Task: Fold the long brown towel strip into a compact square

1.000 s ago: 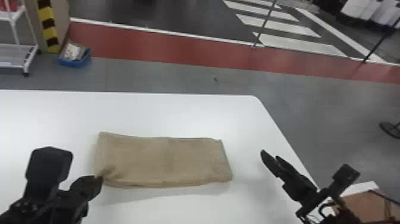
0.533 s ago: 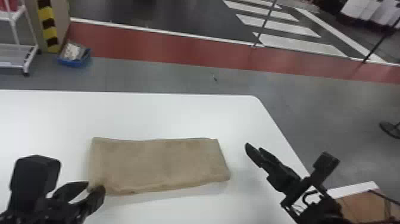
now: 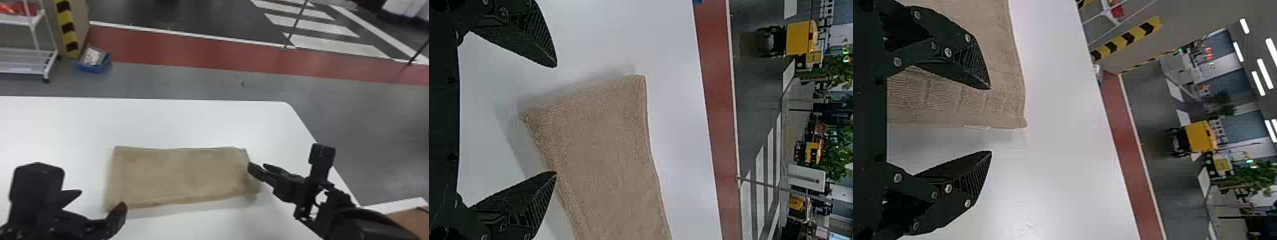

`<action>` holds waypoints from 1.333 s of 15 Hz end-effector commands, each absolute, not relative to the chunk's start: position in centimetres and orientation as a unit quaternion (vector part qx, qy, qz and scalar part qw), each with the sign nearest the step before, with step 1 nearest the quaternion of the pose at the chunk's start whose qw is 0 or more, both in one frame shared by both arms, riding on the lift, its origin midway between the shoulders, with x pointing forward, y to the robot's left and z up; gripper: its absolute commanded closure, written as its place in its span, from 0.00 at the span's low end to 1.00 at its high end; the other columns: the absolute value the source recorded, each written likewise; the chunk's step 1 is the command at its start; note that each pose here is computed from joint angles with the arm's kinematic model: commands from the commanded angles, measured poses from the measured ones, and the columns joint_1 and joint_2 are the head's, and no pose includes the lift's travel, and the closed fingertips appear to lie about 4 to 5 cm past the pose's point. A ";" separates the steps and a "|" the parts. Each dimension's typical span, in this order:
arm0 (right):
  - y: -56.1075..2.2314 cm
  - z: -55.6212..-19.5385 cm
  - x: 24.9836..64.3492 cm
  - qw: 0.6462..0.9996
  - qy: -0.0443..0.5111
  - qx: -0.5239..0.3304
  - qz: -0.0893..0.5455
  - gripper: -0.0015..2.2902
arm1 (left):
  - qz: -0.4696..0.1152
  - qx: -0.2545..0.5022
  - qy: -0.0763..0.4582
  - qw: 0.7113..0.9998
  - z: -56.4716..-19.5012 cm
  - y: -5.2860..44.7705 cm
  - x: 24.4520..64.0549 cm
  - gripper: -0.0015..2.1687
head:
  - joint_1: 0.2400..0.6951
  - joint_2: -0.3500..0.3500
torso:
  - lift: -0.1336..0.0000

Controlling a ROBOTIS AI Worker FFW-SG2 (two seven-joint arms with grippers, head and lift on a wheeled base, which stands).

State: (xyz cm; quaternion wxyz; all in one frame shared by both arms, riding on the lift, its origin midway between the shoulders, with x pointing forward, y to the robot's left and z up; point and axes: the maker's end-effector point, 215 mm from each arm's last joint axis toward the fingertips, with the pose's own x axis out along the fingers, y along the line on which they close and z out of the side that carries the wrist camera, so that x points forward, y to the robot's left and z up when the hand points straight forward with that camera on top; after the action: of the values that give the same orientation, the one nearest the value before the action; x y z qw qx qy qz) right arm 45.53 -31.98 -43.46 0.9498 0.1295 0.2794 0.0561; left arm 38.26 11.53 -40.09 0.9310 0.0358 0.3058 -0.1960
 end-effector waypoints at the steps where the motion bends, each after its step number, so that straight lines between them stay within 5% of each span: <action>1: -30.8 -44.8 44.4 0.934 0.329 0.124 0.058 0.22 | -0.197 0.033 0.304 0.931 -40.2 11.6 38.4 0.02 | 1.00 0.11 | 0.07; 16: -31.6 -46.5 46.3 0.919 0.368 0.134 0.044 0.26 | -0.202 0.026 0.306 0.930 -40.9 11.4 38.7 0.02 | 1.00 0.13 | 0.07; 20: -31.2 -46.4 46.2 0.917 0.368 0.145 0.053 0.41 | -0.201 0.026 0.307 0.930 -40.9 11.5 38.7 0.02 | 1.00 0.13 | 0.07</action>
State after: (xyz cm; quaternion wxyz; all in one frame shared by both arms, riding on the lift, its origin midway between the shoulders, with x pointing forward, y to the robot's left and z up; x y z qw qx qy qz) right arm 46.34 -31.36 -46.40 0.9181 0.1399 0.3674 0.0497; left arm 38.66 11.43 -40.94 0.9297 0.0263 0.3069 -0.2018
